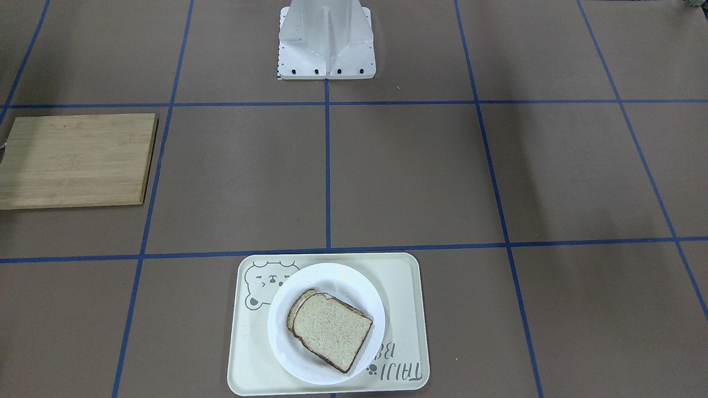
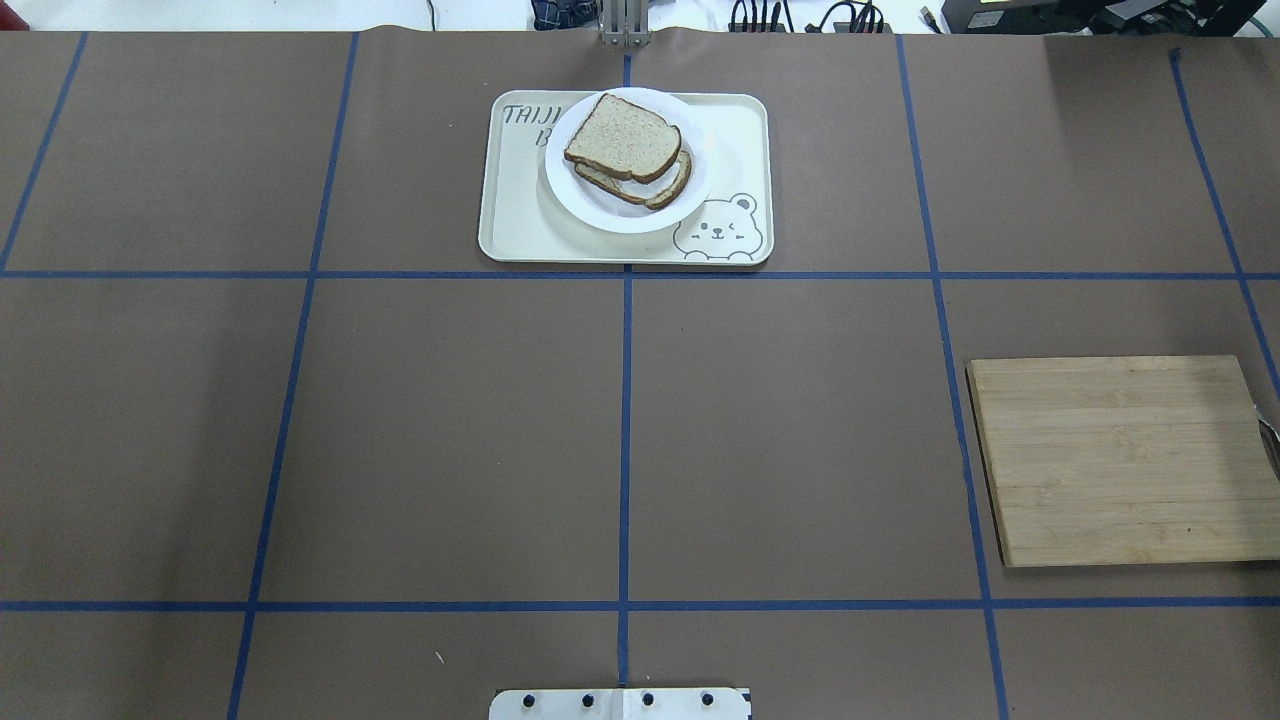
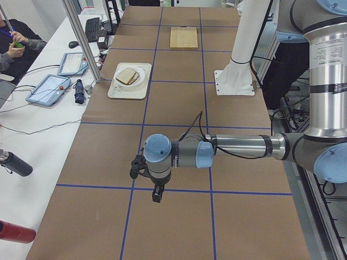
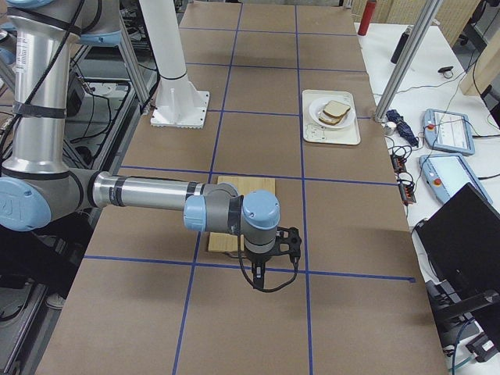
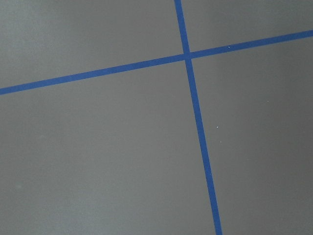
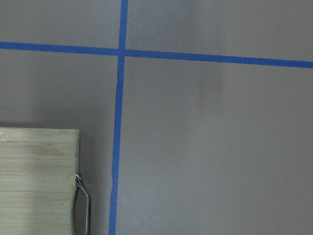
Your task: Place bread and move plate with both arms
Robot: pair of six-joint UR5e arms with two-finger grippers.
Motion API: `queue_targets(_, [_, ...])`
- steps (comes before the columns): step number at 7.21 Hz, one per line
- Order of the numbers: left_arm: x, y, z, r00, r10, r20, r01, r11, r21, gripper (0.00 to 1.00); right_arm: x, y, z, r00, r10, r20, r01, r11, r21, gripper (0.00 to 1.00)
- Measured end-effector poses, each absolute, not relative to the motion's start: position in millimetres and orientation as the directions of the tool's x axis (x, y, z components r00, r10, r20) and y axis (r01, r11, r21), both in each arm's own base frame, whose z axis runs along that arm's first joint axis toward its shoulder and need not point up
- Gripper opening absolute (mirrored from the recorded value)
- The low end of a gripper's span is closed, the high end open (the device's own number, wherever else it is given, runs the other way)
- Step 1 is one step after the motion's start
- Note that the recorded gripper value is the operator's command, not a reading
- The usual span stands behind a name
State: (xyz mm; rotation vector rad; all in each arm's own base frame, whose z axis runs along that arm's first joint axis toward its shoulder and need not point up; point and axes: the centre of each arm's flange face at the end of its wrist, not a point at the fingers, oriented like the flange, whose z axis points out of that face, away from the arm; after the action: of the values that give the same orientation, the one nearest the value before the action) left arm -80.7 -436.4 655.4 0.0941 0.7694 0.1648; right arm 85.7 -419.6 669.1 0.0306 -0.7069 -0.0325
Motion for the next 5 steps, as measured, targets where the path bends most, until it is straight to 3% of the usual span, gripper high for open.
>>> queue_targets(5, [-80.6,-437.1,645.0,0.706,0.196,-0.681,-0.113,0.98,0.165,0.98,86.0,-420.5,667.5,0.763,-0.043,0.645,0.02,0.999,0.044,1.0])
